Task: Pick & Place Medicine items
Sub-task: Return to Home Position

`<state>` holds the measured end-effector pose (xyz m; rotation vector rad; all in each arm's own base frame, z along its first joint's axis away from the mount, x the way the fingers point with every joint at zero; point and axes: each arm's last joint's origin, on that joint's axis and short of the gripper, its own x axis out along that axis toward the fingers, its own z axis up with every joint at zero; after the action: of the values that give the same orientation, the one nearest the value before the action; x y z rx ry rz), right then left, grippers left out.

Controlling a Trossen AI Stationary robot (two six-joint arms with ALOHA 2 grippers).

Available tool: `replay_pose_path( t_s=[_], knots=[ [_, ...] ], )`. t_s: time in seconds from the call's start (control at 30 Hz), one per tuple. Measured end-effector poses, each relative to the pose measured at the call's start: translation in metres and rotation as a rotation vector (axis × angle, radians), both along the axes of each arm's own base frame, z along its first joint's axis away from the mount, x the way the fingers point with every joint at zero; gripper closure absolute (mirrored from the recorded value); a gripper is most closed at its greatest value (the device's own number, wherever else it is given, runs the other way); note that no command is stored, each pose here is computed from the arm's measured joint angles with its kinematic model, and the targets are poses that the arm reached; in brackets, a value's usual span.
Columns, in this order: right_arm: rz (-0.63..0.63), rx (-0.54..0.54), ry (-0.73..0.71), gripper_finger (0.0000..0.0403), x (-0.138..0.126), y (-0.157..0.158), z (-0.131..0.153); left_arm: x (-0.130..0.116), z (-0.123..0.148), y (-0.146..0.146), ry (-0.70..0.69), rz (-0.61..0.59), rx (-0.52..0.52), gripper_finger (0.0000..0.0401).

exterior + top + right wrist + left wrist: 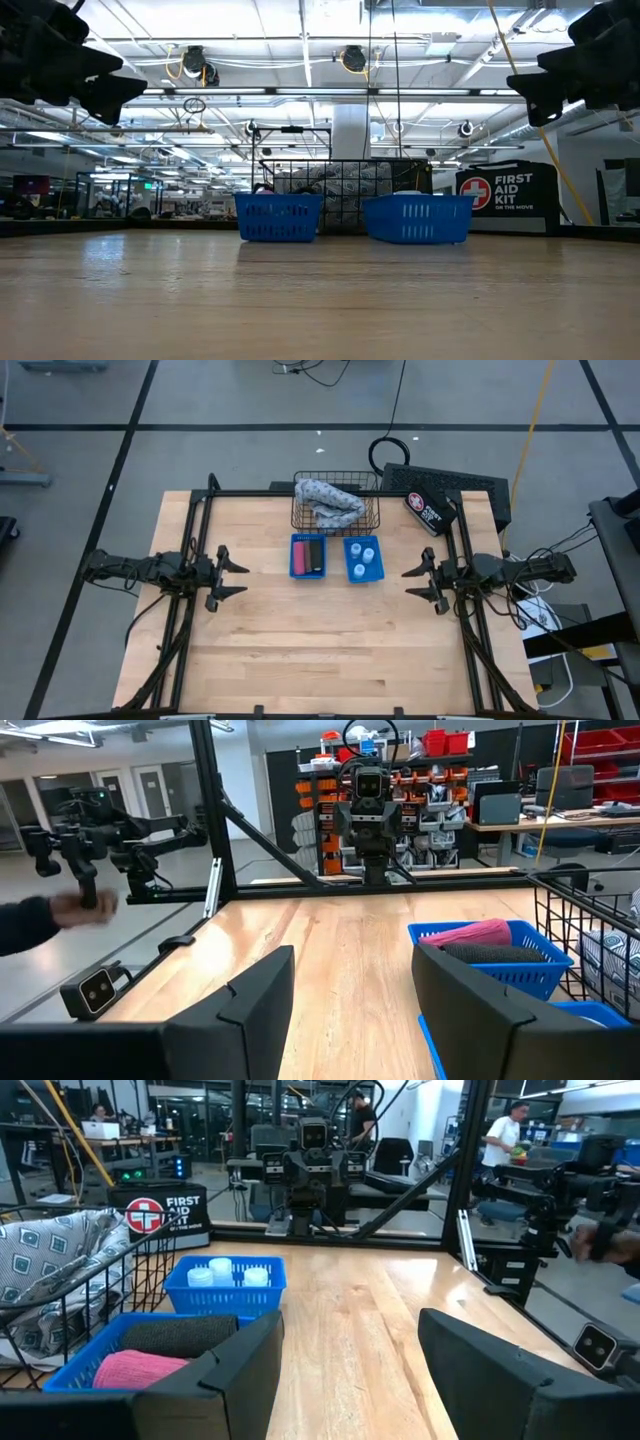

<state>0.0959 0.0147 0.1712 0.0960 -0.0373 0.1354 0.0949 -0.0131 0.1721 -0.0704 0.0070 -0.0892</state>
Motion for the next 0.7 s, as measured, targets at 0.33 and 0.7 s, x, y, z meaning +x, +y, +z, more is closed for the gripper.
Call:
replay_pose_path(
  t_s=[0.33,0.7],
  knots=[
    [0.000,0.000,0.001,0.0210,0.0000,0.0000,-0.0001,0.0002,0.0022,0.0000,-0.029,0.002,-0.008,0.0160],
    [0.000,0.000,0.001,0.0211,0.0000,0.0000,-0.0001,0.0002,0.0024,0.0001,-0.032,0.002,-0.011,0.0160]
  ],
)
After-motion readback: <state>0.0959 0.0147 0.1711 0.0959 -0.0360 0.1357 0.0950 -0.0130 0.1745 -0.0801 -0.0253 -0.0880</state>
